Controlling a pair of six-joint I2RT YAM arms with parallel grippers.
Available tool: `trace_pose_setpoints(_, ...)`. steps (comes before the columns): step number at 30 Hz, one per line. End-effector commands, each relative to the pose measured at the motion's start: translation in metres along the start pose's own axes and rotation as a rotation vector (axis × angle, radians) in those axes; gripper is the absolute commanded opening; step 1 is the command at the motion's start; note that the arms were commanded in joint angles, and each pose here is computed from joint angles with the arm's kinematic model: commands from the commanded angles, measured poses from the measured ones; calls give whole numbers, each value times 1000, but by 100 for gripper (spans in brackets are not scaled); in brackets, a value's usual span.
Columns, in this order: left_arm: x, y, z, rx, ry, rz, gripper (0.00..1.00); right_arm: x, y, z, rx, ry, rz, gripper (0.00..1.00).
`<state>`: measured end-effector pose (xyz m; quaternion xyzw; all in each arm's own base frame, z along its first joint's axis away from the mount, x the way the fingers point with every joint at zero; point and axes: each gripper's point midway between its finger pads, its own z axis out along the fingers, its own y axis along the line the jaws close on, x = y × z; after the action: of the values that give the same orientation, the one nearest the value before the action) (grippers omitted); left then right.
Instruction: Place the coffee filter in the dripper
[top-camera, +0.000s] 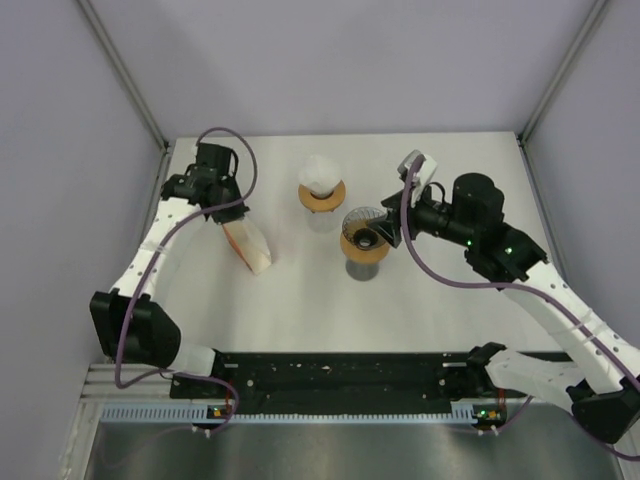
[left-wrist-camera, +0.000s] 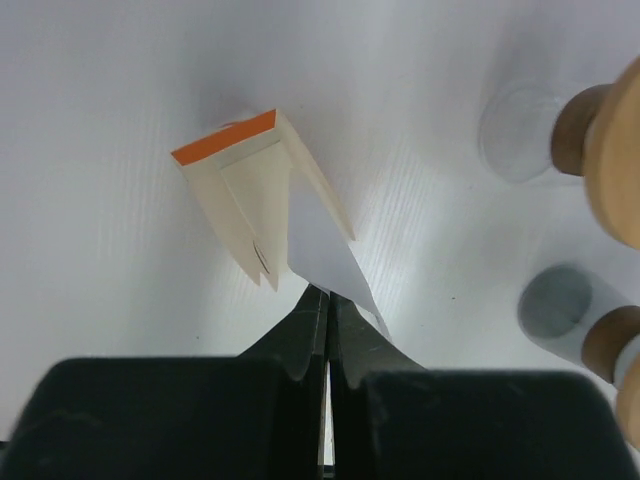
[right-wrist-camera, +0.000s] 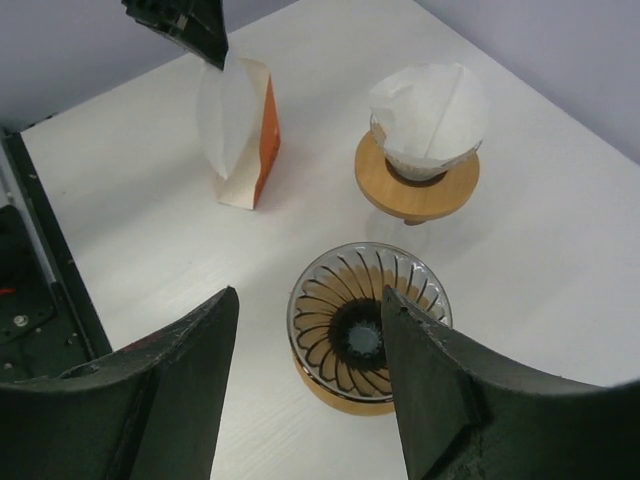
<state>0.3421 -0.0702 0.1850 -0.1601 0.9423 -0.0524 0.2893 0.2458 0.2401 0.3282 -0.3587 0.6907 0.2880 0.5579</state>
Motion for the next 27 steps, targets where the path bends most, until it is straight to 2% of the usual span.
trace_pose_setpoints(1,-45,-22,-72,131,-170,39,0,-44,21,8,-87,-94,75,59)
trace_pose_setpoints(4,-63,-34,-102,199,-234,51,0,-65,32,26,-91,-127,89,59)
trace_pose_setpoints(7,-76,-37,-119,216,-286,55,0,-77,52,55,-91,-121,30,65)
trace_pose_setpoints(12,-78,-52,-129,299,-279,54,0,-83,69,124,-48,-79,48,70)
trace_pose_setpoints(18,-79,-53,-128,309,-281,69,0,-86,107,178,-128,-77,-3,70)
trace_pose_setpoints(27,-75,-53,-122,303,-263,89,0,-72,77,215,62,-28,-3,59)
